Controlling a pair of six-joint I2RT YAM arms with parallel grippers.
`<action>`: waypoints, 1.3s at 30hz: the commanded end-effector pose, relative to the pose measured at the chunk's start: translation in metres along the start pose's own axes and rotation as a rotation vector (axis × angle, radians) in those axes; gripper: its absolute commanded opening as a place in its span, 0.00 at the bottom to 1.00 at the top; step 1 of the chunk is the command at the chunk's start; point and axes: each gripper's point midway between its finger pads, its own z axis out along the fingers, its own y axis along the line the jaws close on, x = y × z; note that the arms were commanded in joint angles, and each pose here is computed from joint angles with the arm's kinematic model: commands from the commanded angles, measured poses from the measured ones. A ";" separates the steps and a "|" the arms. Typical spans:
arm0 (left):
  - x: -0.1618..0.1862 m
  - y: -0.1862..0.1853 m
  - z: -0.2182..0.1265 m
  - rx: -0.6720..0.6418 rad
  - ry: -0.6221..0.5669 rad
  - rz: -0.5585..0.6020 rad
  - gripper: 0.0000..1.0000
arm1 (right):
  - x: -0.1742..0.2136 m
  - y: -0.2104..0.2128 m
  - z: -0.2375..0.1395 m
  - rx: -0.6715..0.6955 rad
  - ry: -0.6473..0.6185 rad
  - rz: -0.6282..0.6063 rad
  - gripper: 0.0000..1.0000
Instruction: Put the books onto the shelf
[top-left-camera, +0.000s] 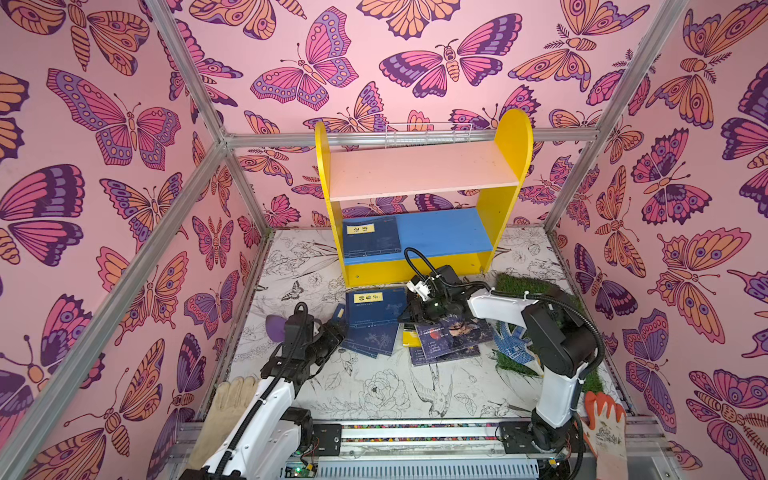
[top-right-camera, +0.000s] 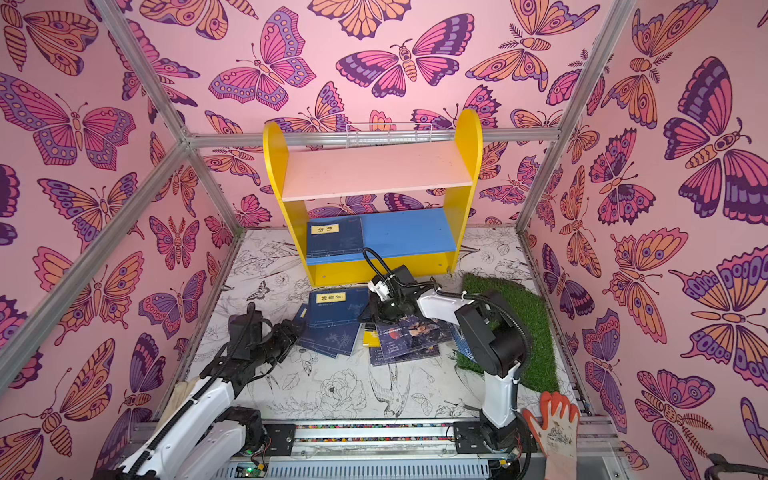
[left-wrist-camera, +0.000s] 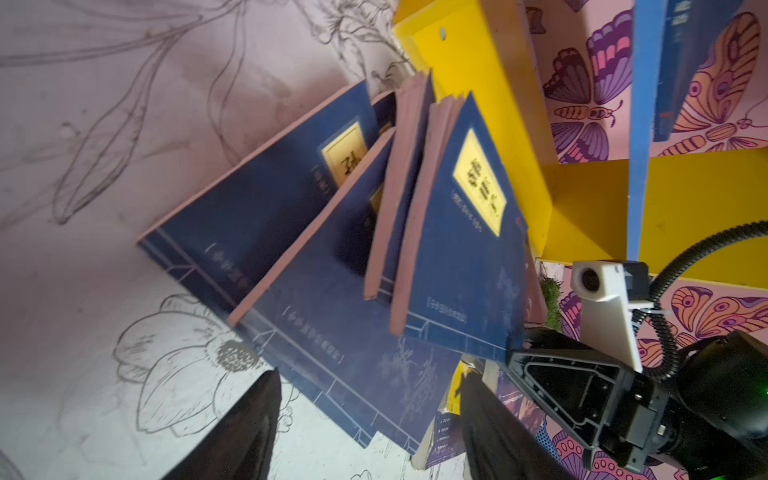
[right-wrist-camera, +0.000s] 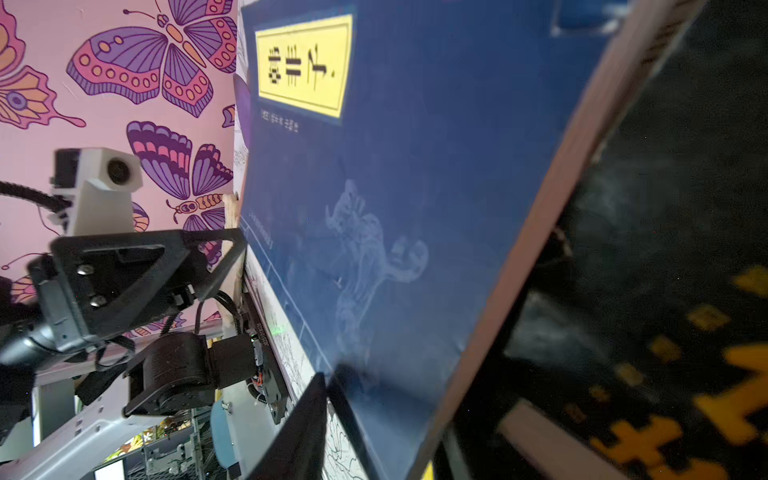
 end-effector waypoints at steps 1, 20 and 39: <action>-0.015 -0.023 0.002 0.061 -0.033 0.075 0.70 | 0.001 -0.023 -0.005 0.145 -0.013 -0.009 0.42; -0.027 -0.062 0.058 0.095 0.007 0.226 0.67 | -0.004 -0.024 -0.013 0.189 -0.039 -0.022 0.43; -0.027 -0.037 0.046 -0.041 -0.118 0.276 0.67 | -0.003 -0.018 -0.019 0.180 -0.056 -0.035 0.44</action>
